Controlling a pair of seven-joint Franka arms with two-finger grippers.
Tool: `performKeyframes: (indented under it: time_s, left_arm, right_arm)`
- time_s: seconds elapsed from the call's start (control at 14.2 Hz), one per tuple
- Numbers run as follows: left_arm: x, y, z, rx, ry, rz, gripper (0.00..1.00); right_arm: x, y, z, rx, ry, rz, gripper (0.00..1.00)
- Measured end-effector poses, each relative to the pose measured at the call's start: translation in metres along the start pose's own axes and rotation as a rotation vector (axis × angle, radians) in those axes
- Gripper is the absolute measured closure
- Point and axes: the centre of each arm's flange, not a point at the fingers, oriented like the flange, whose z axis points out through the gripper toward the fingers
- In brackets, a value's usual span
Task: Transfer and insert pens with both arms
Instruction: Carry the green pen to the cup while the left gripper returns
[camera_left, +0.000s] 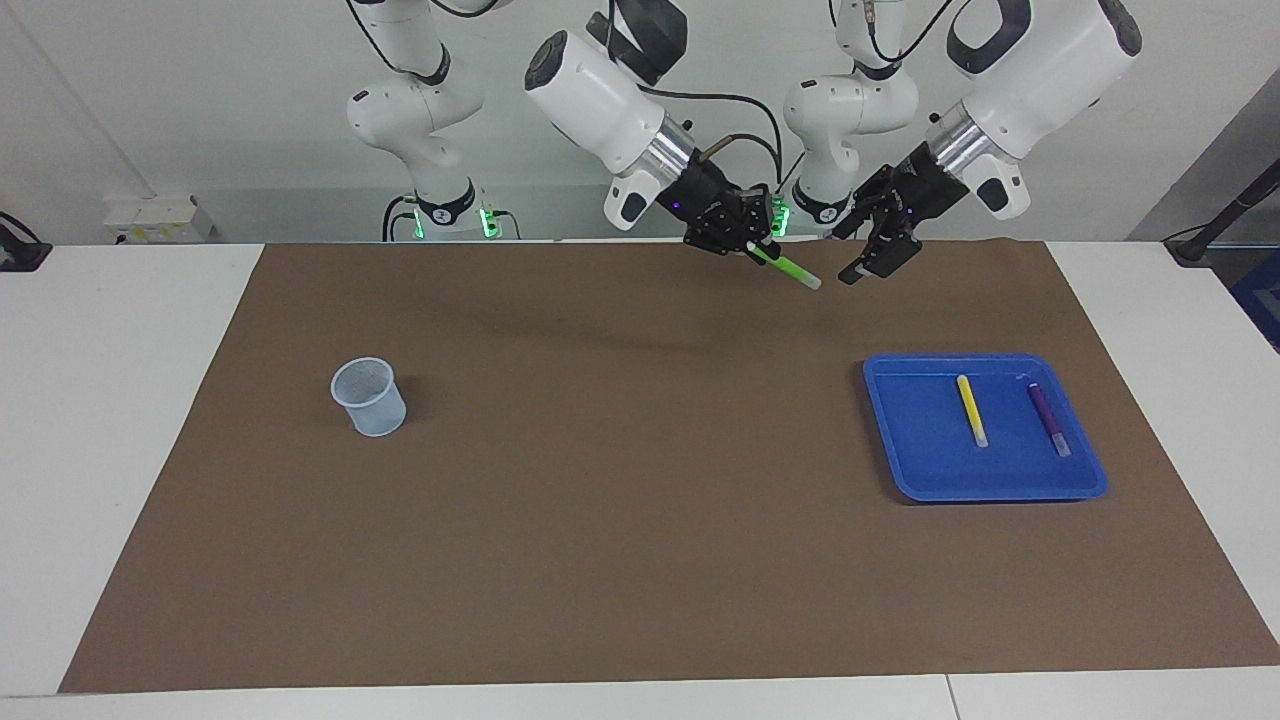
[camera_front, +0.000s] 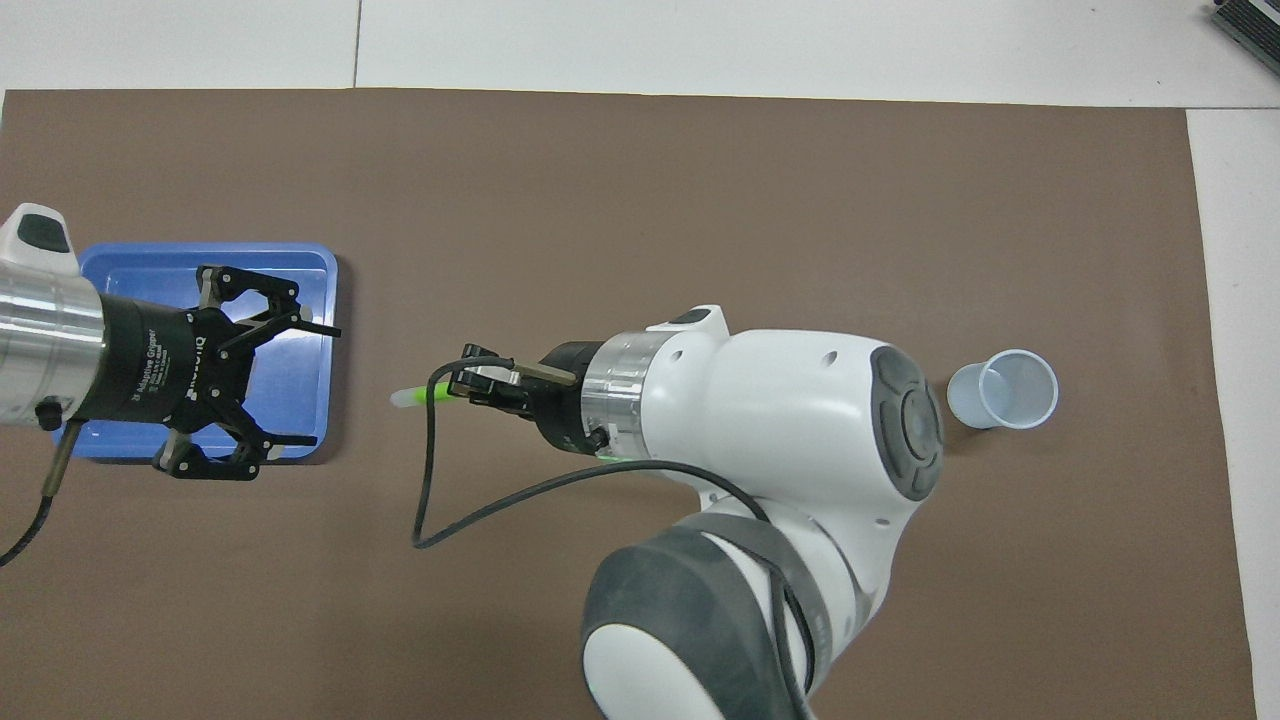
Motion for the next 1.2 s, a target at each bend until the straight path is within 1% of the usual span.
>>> performKeyframes:
  time_s: [0.07, 0.14, 0.28, 0.35, 0.42, 0.56, 0.63, 0.77, 0.91, 1.12, 1.2]
  left_arm:
    - [0.01, -0.004, -0.003, 0.001, 0.002, 0.078, 0.17]
    - [0.02, -0.01, -0.004, 0.008, 0.002, 0.167, 0.2]
    - [0.041, -0.025, -0.003, 0.033, 0.022, 0.361, 0.2]
    - [0.048, -0.033, 0.0, 0.061, 0.045, 0.462, 0.21]
    - [0.053, -0.039, 0.004, 0.094, 0.066, 0.562, 0.2]
    - [0.065, -0.047, 0.013, 0.161, 0.102, 0.752, 0.2]
    - [0.074, -0.05, 0.016, 0.18, 0.117, 0.822, 0.2]
    - [0.094, -0.055, 0.019, 0.205, 0.138, 0.926, 0.22]
    - [0.113, -0.056, 0.023, 0.258, 0.177, 1.028, 0.2]
    - [0.147, -0.047, 0.041, 0.318, 0.215, 1.151, 0.22]
    - [0.161, -0.044, 0.048, 0.331, 0.222, 1.177, 0.2]
  right_arm:
    - [0.01, 0.01, -0.006, -0.048, -0.009, -0.045, 0.82]
    - [0.017, 0.018, -0.011, -0.095, -0.022, -0.092, 0.82]
    - [0.029, 0.037, -0.025, -0.192, -0.059, -0.212, 0.82]
    - [0.036, 0.049, -0.033, -0.24, -0.082, -0.268, 0.82]
    - [0.044, 0.062, -0.043, -0.291, -0.109, -0.319, 0.82]
    - [0.06, 0.093, -0.068, -0.414, -0.174, -0.43, 0.82]
    - [0.067, 0.11, -0.082, -0.485, -0.214, -0.489, 0.82]
    - [0.081, 0.142, -0.11, -0.623, -0.287, -0.597, 0.82]
    - [0.096, 0.172, -0.138, -0.738, -0.344, -0.683, 0.82]
    - [0.12, 0.213, -0.175, -0.847, -0.429, -0.817, 0.82]
    - [0.126, 0.225, -0.184, -0.876, -0.456, -0.858, 0.82]
